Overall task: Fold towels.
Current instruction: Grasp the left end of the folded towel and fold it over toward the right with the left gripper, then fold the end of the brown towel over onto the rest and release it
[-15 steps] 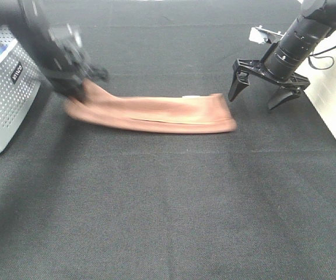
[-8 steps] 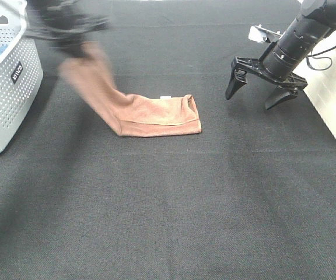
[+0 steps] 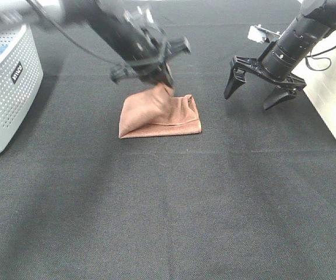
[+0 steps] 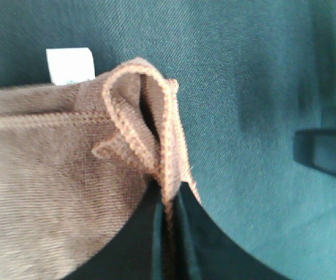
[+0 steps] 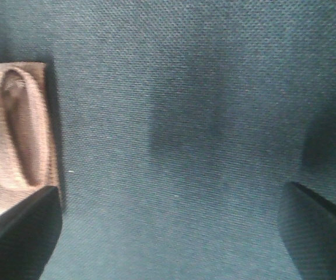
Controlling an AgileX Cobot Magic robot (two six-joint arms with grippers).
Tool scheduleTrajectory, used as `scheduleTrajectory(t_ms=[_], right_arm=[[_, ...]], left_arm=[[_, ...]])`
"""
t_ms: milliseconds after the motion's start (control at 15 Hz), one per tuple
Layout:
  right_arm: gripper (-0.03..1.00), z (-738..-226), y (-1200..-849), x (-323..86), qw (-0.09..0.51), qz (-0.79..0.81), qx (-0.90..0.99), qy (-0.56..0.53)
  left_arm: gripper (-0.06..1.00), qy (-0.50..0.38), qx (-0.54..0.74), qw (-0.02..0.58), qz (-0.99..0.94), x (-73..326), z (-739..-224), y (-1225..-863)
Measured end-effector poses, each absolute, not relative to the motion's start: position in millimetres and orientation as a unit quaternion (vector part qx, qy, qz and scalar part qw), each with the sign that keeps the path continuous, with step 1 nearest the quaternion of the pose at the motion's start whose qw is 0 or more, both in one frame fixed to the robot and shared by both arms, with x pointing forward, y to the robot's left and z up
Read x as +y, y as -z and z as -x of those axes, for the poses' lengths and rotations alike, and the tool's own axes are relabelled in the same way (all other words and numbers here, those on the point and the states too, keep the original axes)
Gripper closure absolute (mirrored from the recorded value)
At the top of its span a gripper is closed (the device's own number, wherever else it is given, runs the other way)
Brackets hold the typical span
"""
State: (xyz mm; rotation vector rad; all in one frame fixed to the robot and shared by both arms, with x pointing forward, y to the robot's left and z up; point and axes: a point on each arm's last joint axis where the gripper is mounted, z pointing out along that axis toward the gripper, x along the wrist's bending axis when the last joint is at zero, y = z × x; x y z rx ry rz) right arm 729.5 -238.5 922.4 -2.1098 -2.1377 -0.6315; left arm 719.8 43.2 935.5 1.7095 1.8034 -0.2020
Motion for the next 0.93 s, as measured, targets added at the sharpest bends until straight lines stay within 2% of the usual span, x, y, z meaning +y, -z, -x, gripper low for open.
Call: scheduleTrajectory(t_ms=[200, 267, 333, 400, 467, 533, 600, 733, 867, 933], right_arm=[[0.03, -730, -924, -236, 0.049, 0.691, -0.687, 0.219], [0.03, -730, -924, -235, 0.053, 0.693, -0.684, 0.222], [0.03, -730, -924, -234, 0.055, 0.693, -0.683, 0.224], [0.03, -730, -924, -234, 0.055, 0.693, -0.683, 0.223], [0.03, -730, -924, -234, 0.055, 0.693, -0.683, 0.223], [0.03, -729, -924, -234, 0.057, 0.693, -0.684, 0.222], [0.03, -729, -924, -234, 0.059, 0.692, -0.684, 0.221], [0.03, -728, -925, -232, 0.071, 0.687, -0.686, 0.226], [0.03, -726, -928, -224, 0.101, 0.667, -0.694, 0.252], [0.03, -724, -933, -209, 0.132, 0.638, -0.703, 0.286]], left_arm=[[0.89, 0.085, 0.69, 0.33, -0.638, 34, -719, -928], [0.83, 0.086, 0.69, 0.334, -0.636, 31, -719, -927], [0.72, 0.093, 0.691, 0.338, -0.632, 29, -718, -927], [0.5, 0.105, 0.694, 0.344, -0.623, 26, -718, -928], [0.5, 0.105, 0.694, 0.344, -0.623, 26, -718, -928], [0.36, 0.111, 0.696, 0.351, -0.617, 24, -718, -929], [0.27, 0.108, 0.692, 0.355, -0.619, 24, -718, -929], [0.21, 0.083, 0.671, 0.362, -0.642, 30, -721, -938], [0.2, 0.031, 0.647, 0.384, -0.658, 53, -728, -973], [0.2, -0.01, 0.642, 0.399, -0.655, 79, -734, -1003]])
